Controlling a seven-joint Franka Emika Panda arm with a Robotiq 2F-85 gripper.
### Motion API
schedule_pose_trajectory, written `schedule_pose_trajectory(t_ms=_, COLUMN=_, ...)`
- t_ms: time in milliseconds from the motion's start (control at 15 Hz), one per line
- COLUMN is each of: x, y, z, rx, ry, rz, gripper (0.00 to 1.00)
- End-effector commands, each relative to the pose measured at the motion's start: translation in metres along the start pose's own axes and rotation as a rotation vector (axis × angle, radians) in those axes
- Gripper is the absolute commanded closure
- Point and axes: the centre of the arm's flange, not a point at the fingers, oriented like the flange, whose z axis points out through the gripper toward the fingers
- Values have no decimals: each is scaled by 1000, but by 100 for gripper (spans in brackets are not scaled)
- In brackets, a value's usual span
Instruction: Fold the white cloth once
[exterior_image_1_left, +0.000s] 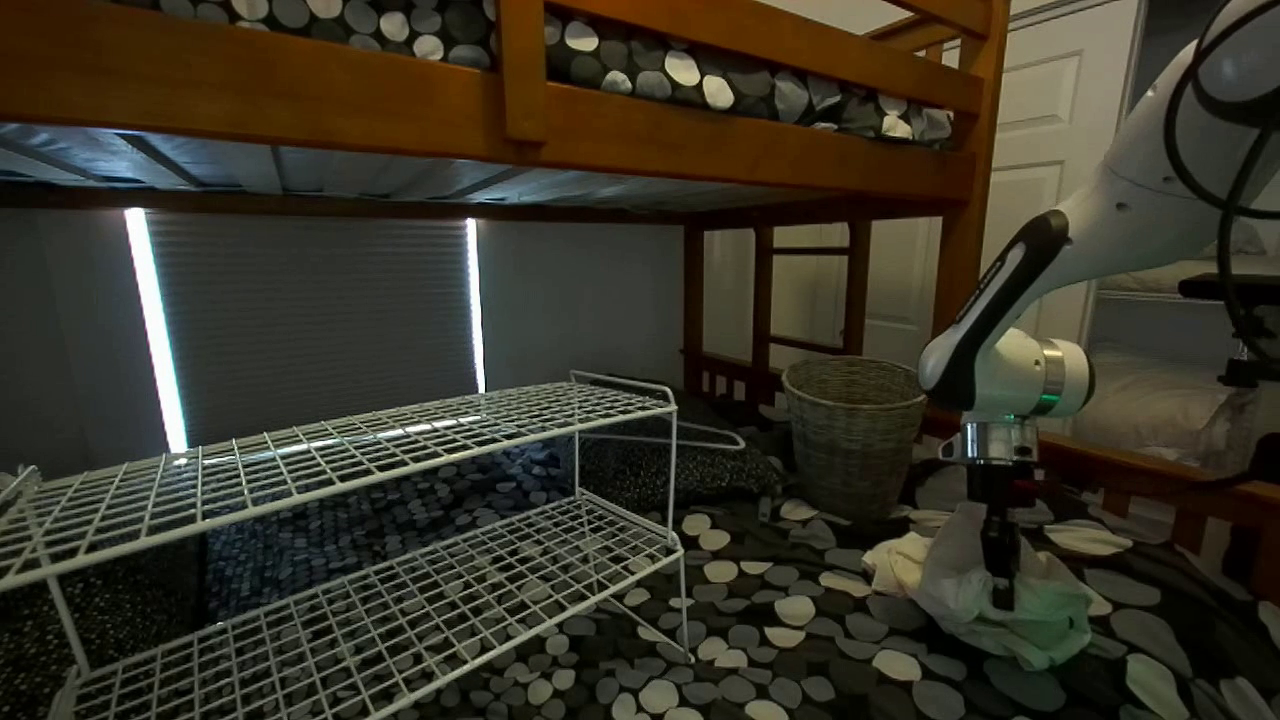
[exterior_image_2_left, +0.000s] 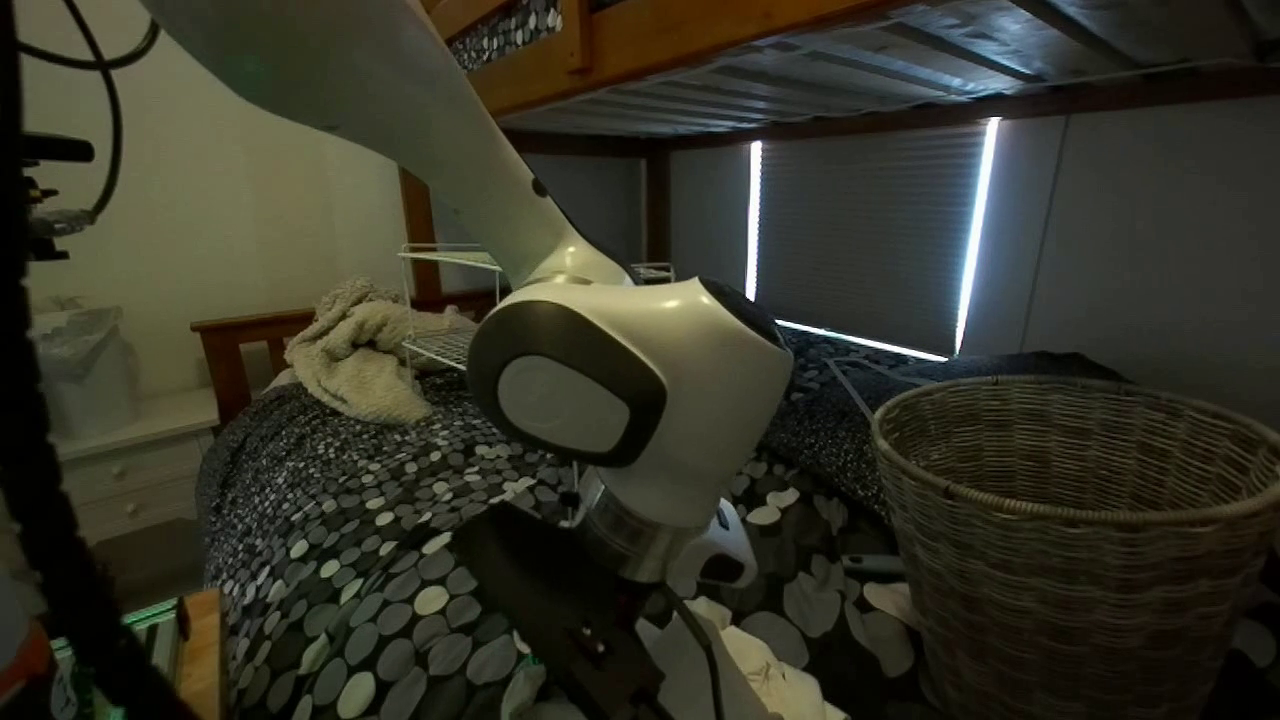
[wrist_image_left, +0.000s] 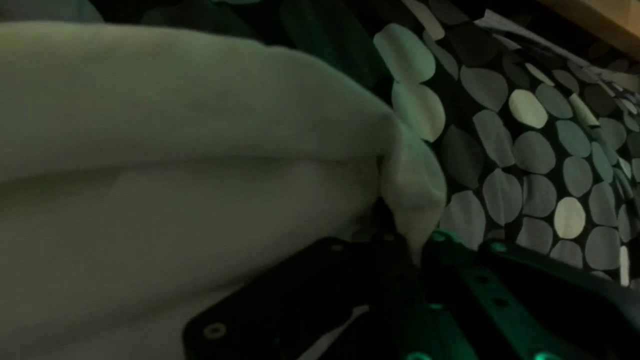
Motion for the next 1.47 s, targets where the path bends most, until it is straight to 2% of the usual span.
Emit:
schedule_pose_trajectory(t_ms=0, x=14, y=15, z=14, rx=1, ry=66, rz=-33, gripper=99)
schedule_pose_trajectory(t_ms=200, x=20, y=20, z=24, rx=5, ry=75, rz=-46, gripper=99)
schedule_pose_trajectory(t_ms=267, x=19, y=21, z=27, rx=1, ry=58, rz=-48, gripper=72)
schedule_pose_trajectory(t_ms=400, x=15, y=19, z=22, rx=14, ry=37, rz=-37, gripper=65)
schedule_pose_trajectory(t_ms=600, x=1, y=11, z=-6, rx=0, ry=16, rz=28, gripper=42)
schedule_pose_trajectory(t_ms=933, x=-19, y=-5, z=-75, rx=-78, ry=97, rz=203, gripper=3)
schedule_pose_trajectory(t_ms=1200, x=-29, y=-23, z=-118, rx=-214, ry=157, rz=314, gripper=0)
schedule_pose_trajectory(t_ms=1400, x=-37, y=-47, z=-142, rx=-313, ry=170, rz=407, gripper=0)
